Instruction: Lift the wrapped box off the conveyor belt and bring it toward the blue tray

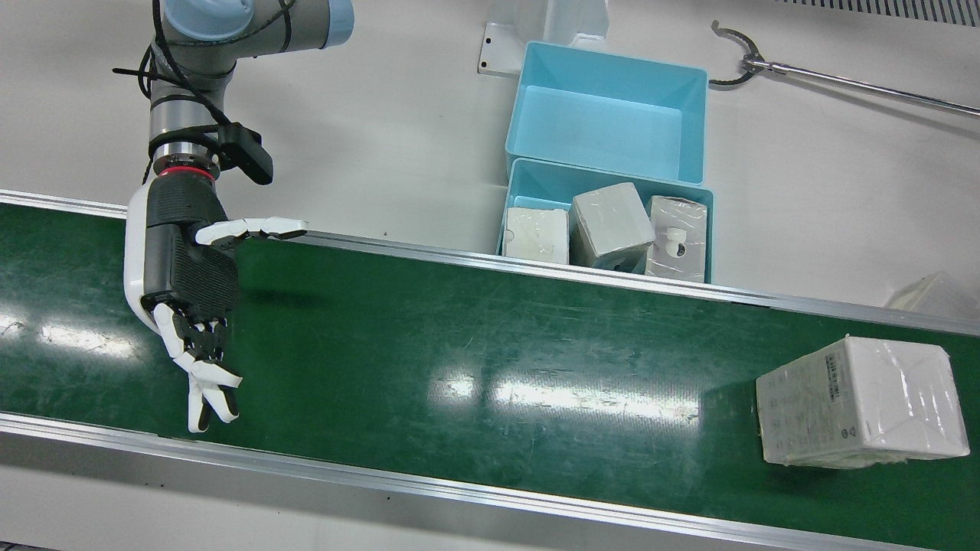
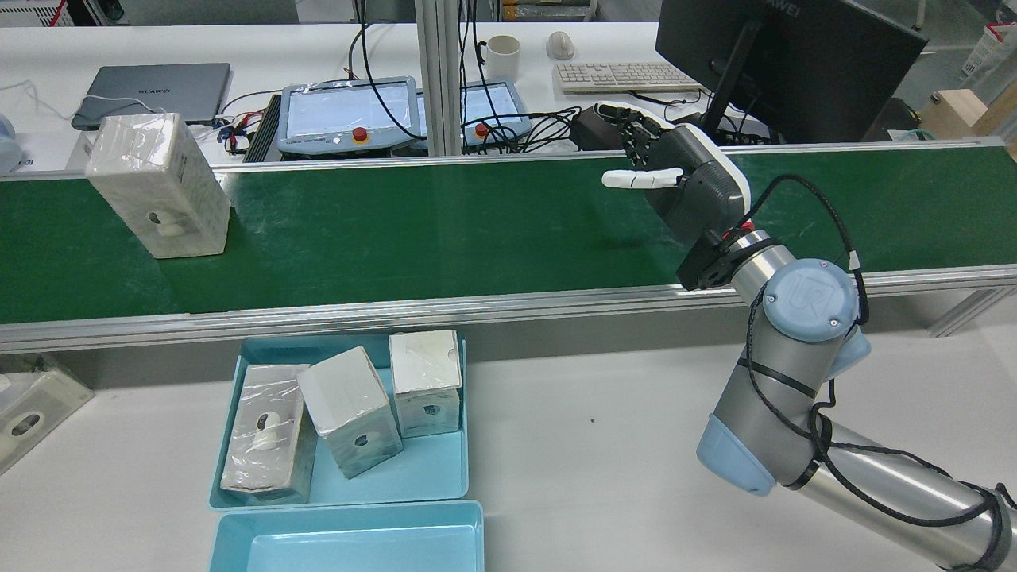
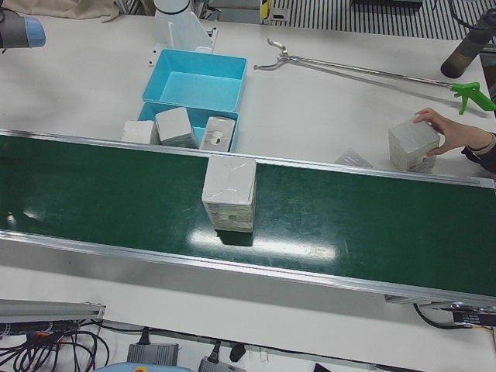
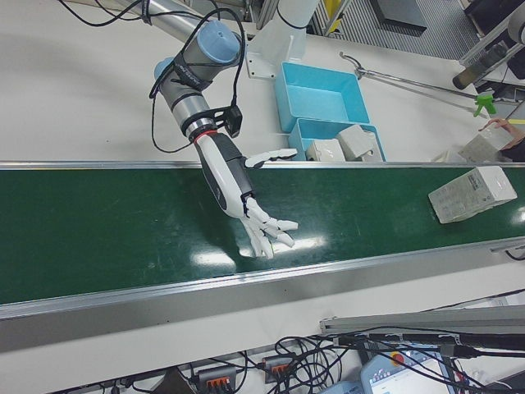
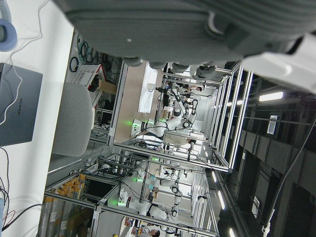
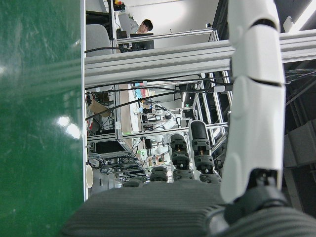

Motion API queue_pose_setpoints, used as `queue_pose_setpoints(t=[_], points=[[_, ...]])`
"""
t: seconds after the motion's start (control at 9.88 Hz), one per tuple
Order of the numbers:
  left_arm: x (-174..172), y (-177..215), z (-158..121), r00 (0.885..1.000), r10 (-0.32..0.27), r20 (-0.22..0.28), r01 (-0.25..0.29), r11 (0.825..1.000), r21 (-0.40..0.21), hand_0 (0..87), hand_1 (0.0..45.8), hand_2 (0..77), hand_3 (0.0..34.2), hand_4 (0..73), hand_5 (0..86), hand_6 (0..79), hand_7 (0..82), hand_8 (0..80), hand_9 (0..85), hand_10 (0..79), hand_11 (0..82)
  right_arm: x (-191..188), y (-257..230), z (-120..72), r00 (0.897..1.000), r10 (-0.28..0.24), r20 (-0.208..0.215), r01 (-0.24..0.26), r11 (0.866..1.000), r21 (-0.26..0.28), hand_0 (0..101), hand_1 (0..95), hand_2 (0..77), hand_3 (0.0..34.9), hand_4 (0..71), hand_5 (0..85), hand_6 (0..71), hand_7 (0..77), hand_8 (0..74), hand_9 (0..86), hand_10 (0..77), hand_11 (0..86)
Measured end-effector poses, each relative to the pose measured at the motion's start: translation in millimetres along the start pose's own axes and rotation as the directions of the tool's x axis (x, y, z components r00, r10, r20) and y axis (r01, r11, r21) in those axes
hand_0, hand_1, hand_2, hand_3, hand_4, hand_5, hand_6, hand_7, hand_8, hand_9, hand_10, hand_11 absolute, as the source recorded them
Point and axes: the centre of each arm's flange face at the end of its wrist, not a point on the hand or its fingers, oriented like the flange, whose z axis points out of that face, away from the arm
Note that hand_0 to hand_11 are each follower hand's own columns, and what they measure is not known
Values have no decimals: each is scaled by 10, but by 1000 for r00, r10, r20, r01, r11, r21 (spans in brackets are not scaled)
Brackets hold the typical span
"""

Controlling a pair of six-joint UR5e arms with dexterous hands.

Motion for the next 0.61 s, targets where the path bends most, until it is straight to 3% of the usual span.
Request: queue_pose_setpoints(t=[0.61], points=[[0, 0, 0, 1000, 0, 0, 0, 1000, 0, 0, 0, 5, 0, 0, 11, 5, 5, 5, 0, 5, 5, 19, 0, -2, 1000, 0, -3, 0, 1000, 0, 478, 153, 114, 0, 120, 240, 65, 60, 16, 38, 0, 5]])
